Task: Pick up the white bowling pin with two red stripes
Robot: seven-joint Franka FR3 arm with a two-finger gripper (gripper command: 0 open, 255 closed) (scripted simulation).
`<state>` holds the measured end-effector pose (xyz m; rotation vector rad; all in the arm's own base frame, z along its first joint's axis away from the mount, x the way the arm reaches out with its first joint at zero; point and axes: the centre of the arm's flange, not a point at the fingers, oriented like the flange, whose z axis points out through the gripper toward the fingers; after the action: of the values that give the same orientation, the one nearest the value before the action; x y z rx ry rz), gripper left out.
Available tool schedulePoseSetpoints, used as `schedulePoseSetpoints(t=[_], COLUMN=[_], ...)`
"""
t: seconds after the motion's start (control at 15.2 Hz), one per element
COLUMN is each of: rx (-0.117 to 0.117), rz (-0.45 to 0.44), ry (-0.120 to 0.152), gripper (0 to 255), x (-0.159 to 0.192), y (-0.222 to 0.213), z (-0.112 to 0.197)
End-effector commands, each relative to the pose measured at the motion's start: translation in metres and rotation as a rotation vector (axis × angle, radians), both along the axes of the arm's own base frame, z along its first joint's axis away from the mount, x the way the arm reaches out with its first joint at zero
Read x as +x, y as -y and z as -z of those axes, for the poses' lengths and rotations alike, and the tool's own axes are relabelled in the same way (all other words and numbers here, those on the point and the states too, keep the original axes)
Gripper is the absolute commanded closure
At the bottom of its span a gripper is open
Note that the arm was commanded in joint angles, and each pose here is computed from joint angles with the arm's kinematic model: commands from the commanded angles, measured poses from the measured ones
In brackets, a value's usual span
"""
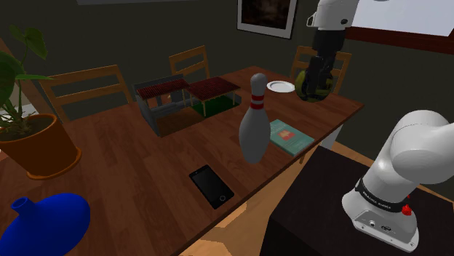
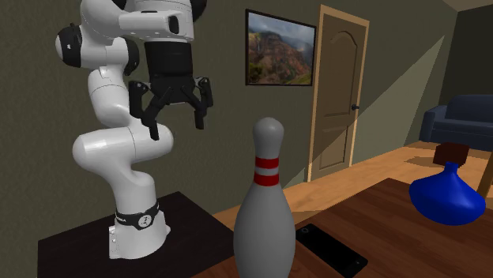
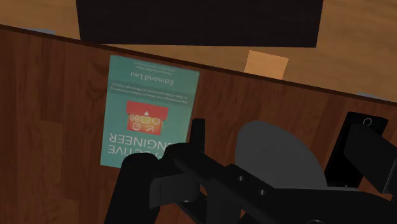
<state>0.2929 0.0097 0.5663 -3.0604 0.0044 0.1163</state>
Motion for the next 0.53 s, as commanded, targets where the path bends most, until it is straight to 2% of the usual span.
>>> schedulePoseSetpoints(t=[0.0,0.46], rx=[0.000,0.003], rz=[0.000,-0.059], ry=[0.000,-0.017], gripper=[0,0], x=[0.000,0.081], y=[0.000,-0.044], z=[0.000,-0.022])
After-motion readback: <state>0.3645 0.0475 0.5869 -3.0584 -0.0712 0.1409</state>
